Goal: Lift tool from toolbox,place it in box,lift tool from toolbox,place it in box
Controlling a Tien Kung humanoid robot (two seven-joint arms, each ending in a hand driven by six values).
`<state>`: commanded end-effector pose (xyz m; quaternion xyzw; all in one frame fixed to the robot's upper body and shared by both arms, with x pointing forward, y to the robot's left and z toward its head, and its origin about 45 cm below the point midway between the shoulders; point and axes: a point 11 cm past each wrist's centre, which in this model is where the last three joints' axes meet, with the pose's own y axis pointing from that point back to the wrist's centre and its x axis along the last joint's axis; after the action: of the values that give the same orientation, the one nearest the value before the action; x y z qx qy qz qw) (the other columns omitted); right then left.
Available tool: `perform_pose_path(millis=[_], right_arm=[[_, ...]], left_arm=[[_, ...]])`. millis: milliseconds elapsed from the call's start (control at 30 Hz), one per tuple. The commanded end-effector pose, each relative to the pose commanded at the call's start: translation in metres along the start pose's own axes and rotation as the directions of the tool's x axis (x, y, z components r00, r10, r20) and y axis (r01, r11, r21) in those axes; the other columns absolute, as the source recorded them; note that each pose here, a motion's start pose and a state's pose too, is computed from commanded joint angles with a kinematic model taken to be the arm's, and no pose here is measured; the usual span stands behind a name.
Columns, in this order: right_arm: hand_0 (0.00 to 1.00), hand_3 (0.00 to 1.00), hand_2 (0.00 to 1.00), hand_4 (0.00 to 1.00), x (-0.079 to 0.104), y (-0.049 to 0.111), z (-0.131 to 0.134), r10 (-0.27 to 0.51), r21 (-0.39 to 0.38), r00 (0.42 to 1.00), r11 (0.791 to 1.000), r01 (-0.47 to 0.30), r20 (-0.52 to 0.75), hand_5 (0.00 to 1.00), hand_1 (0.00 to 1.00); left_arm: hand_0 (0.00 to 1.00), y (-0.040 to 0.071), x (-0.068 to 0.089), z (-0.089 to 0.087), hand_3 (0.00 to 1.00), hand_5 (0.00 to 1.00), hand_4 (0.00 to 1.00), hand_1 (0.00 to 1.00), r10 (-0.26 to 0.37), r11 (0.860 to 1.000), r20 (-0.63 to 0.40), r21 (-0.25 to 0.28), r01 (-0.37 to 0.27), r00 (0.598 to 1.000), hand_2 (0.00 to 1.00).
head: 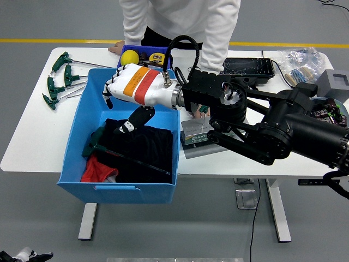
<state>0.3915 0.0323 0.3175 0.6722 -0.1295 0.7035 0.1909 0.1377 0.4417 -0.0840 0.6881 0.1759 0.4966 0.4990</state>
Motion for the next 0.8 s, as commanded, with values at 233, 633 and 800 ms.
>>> perform_pose_path(millis=[233,633,800], right_arm=[[0.729,0.552,0.704,0.959,-0.006,0.008,0.039,-0.028,-0.101,0.999,0.995,0.025,-0.031,0.593,0.654],[0.718,0.49,0.639,0.98,-0.068,0.043,0.095,-0.24,-0.253,0.969,0.942,0.218,-0.058,0.616,0.614],[0.712,0.476,0.62,0.983,-0.079,0.055,0.103,-0.279,-0.269,0.958,0.929,0.253,-0.062,0.617,0.605]], left_arm=[[0.703,0.0,0.001,0.002,0.629,0.669,0.662,0.66,0.003,1.0,-0.007,-0.003,-0.003,1.0,0.68],[0.706,0.0,0.0,0.003,0.627,0.669,0.662,0.662,0.0,1.0,-0.009,-0.006,0.0,1.0,0.681],[0.705,0.0,0.0,0.004,0.63,0.669,0.662,0.662,0.001,1.0,-0.01,-0.008,-0.001,1.0,0.68]])
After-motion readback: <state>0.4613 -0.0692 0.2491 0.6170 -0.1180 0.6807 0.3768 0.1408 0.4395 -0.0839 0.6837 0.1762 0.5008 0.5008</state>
